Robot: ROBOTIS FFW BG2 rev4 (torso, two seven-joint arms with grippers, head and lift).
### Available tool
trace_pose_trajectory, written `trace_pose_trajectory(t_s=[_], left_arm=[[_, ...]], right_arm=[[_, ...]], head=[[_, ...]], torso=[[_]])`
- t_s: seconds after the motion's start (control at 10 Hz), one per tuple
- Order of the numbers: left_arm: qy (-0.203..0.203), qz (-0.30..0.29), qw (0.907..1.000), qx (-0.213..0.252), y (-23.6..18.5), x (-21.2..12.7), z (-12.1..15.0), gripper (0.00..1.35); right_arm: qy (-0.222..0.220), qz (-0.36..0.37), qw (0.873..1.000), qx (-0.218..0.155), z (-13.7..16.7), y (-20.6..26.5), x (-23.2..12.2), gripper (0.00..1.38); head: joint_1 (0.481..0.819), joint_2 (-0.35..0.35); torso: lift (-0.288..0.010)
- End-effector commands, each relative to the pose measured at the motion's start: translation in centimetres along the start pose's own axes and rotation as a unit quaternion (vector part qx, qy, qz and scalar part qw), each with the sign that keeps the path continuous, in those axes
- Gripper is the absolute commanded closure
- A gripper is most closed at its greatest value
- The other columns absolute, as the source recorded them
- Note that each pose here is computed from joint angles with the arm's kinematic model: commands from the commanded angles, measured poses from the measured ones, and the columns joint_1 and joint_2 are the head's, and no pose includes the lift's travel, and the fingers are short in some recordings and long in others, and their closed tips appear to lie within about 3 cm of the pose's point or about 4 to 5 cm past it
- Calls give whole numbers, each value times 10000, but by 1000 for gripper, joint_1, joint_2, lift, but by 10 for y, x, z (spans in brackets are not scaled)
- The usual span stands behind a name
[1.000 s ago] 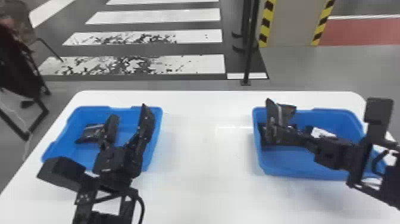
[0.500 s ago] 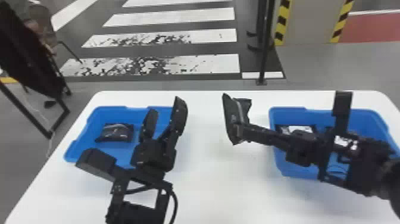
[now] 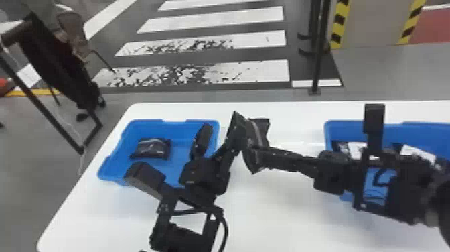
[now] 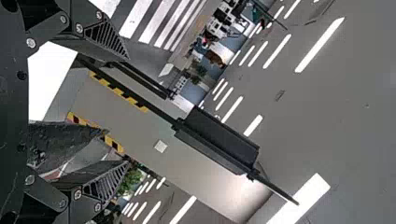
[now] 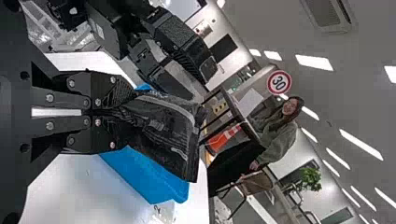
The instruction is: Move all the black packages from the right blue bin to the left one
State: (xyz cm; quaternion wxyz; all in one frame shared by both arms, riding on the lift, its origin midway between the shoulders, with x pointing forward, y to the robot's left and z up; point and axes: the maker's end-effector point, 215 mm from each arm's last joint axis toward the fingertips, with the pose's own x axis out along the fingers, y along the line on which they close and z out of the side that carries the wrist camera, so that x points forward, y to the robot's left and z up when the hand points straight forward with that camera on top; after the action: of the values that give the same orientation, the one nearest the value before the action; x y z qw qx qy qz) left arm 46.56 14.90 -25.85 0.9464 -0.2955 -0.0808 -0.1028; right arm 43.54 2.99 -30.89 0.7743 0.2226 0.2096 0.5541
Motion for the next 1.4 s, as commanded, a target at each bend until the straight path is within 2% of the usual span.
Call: trace_pose_trajectory(t_s=[0.0, 0.2, 0.3, 0.4, 0.5, 0.7, 1.1, 1.3], left_arm=[[197, -115, 9997, -12, -7, 2, -10, 298], [400, -288, 9988, -18, -16, 3, -20, 315], [516, -365, 9980, -19, -19, 3, -26, 410], [617, -410, 9972, -74, -21, 3, -31, 628], [690, -458, 9965, -69, -21, 2, -35, 782], [599, -449, 9968, 280, -17, 4, -23, 1220], [671, -492, 9957, 405, -21, 6, -20, 1210], [491, -350, 9965, 585, -6, 11, -3, 1210]], right_arm=[[18, 106, 9999, -8, -1, 7, 7, 1111], [13, 145, 9999, -1, -1, 9, 10, 1111], [-2, 165, 9999, -8, 1, 11, 11, 1111], [-36, 163, 9999, -13, 2, 10, 11, 1111], [-96, 172, 9998, -64, 9, 10, 13, 1111], [-168, 153, 9997, -116, 15, 8, 12, 1110], [-453, 44, 9989, -136, 34, -9, 13, 1110], [-612, 32, 9980, -173, 40, -12, 12, 1026]], head=[[695, 219], [695, 216], [695, 213], [695, 204], [695, 197], [695, 192], [695, 192], [695, 186]], torso=[[-175], [-175], [-175], [-175], [-175], [-175], [-175], [-175]])
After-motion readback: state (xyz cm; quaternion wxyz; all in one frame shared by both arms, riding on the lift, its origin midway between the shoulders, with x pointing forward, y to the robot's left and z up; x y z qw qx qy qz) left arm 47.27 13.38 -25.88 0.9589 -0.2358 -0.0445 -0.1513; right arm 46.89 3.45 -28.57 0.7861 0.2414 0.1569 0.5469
